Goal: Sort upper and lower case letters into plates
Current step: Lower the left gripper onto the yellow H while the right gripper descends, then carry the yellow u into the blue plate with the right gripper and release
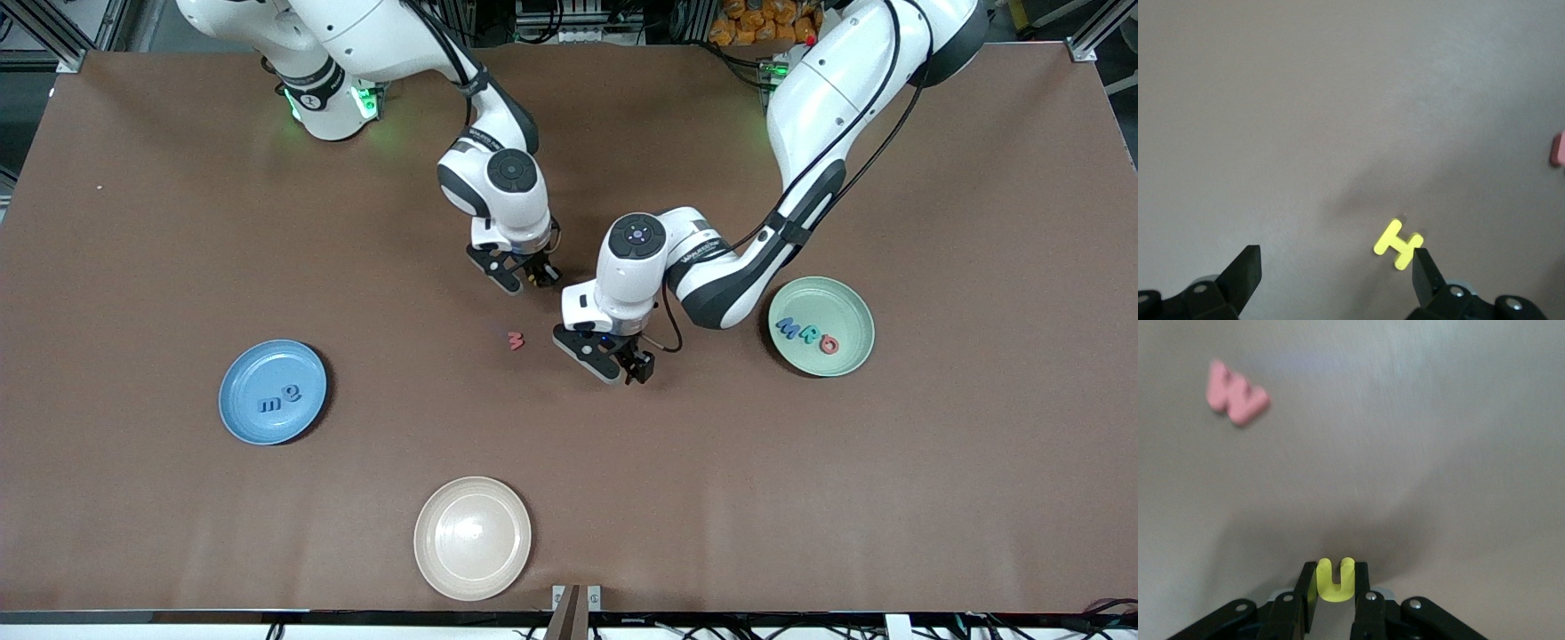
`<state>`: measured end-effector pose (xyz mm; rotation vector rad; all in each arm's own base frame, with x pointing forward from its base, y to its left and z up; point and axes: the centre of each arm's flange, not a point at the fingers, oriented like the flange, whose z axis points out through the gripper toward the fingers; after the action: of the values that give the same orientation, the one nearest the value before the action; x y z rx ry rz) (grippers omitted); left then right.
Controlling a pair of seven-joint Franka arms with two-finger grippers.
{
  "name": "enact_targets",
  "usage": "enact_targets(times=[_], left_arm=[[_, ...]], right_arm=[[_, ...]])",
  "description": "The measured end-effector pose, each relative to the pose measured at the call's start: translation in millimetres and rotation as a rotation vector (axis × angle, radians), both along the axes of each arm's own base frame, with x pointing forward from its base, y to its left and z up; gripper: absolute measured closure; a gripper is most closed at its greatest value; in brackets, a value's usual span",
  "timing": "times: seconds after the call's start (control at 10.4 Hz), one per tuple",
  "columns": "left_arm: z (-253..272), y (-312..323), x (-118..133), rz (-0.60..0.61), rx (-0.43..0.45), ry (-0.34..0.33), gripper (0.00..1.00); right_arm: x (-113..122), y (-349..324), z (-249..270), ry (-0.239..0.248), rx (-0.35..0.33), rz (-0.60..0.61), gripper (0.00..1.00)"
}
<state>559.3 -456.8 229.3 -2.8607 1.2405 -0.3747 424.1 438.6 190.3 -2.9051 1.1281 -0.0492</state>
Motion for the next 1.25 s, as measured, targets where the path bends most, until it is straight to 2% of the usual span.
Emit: enact_targets(times=[0.29,0.58,0.77,0.87,1.06,1.25], left_arm=[[-35.5,1.3,-3.2,-0.152,0.01,0.02,0.0],[-56.7,-10.8,-18.5,-0.184,-0.014,0.08,0.0],[-57.5,-16.9,-24.8,-0.203,-0.015,0.085,0.0],[-59.6,-16.3,-25.4,-0.233,-0.009,0.086,0.0],[-63.0,-12.7,-23.9,-0.278,0.0,0.086,0.07],[-62.9,-14.4,-25.5,-0.285,0.0,0.087,0.1]], right_arm=[[56.7,-50.2,34.6,0.014,-0.053,0.087,0.74],[114.7,-117.7,71.8,0.05,-0.101,0.19,0.74],[153.5,-176.7,92.4,0.098,-0.152,0.29,0.74],[172.7,-207.7,103.9,0.106,-0.172,0.341,0.74],[198.3,-264.5,115.3,0.111,-0.184,0.435,0.74],[213.6,-321.9,113.9,0.124,-0.176,0.509,0.74]])
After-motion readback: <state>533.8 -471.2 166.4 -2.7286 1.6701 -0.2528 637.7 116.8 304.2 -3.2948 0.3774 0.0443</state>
